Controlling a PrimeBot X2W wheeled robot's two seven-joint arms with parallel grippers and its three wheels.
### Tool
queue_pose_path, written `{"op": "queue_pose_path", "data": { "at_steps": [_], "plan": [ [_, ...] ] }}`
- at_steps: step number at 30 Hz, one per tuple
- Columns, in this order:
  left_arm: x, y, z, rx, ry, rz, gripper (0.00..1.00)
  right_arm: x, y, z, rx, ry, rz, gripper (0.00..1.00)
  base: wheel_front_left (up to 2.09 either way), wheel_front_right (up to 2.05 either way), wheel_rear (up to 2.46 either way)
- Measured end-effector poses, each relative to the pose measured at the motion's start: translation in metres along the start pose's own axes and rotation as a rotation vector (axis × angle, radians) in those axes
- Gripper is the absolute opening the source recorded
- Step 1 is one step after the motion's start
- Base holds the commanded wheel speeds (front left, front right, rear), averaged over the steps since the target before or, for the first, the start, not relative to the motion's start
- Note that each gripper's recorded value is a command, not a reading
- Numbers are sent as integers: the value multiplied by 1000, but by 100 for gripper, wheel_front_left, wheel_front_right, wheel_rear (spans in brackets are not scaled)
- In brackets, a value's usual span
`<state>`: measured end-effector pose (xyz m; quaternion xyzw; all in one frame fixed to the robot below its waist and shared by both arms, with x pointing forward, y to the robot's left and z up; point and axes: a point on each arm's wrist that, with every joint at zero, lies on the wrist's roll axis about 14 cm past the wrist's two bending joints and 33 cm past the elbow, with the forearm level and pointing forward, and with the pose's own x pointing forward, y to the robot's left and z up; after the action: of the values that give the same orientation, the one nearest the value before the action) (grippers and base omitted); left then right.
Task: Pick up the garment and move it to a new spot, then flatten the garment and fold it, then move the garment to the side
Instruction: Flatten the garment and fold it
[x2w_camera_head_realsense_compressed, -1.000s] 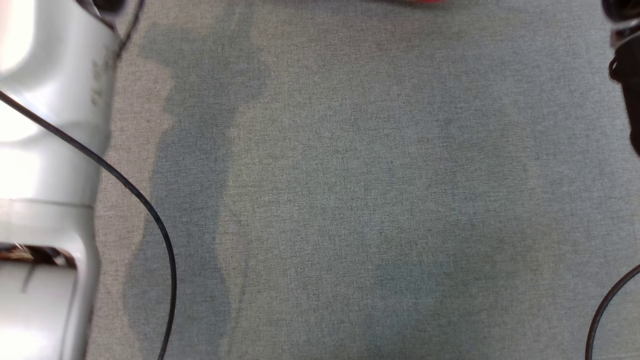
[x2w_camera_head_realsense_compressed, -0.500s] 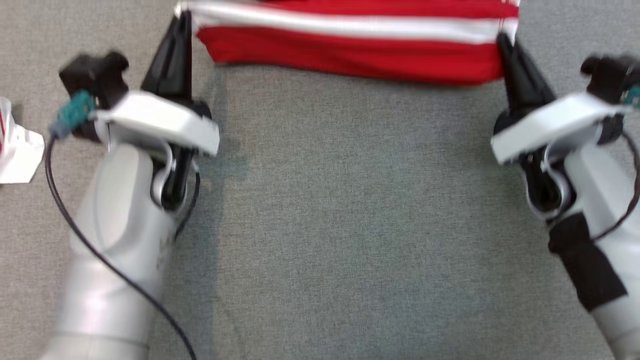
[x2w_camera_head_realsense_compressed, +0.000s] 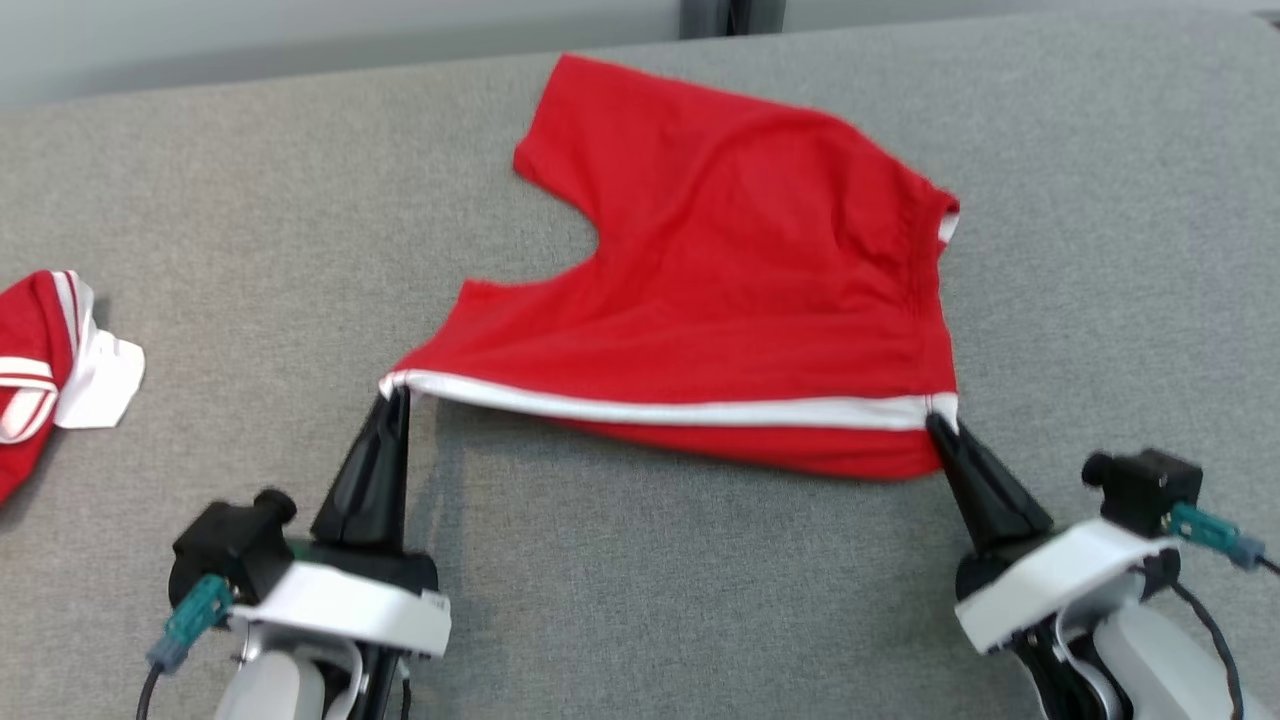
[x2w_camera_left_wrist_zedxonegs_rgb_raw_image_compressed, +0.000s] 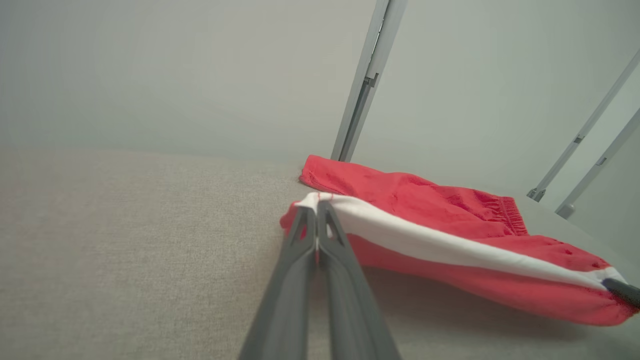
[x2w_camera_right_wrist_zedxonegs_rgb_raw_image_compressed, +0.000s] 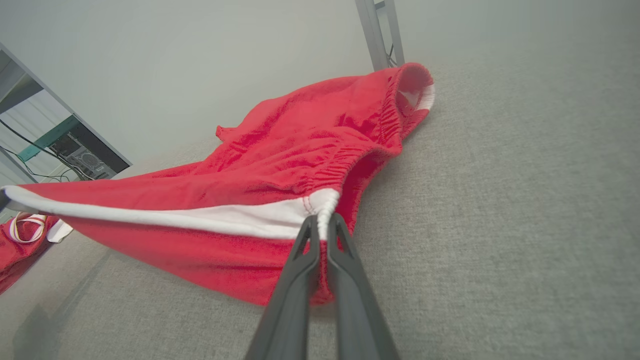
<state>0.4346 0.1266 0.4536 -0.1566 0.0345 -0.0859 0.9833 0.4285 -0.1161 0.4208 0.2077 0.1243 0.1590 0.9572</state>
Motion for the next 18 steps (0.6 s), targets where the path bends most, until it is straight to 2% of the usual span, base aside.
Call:
{"op": "queue_pose_path", "data": {
  "at_steps": [11, 18],
  "plan": [
    [-77, -23, 21, 3, 93, 34, 0, -67, 6, 3, -28, -13, -17, 0, 0, 0, 0],
    [-91, -32, 41, -3, 77, 39, 0, -86, 17, 2, -41, 16, -27, 0, 0, 0, 0]
  ]
}}
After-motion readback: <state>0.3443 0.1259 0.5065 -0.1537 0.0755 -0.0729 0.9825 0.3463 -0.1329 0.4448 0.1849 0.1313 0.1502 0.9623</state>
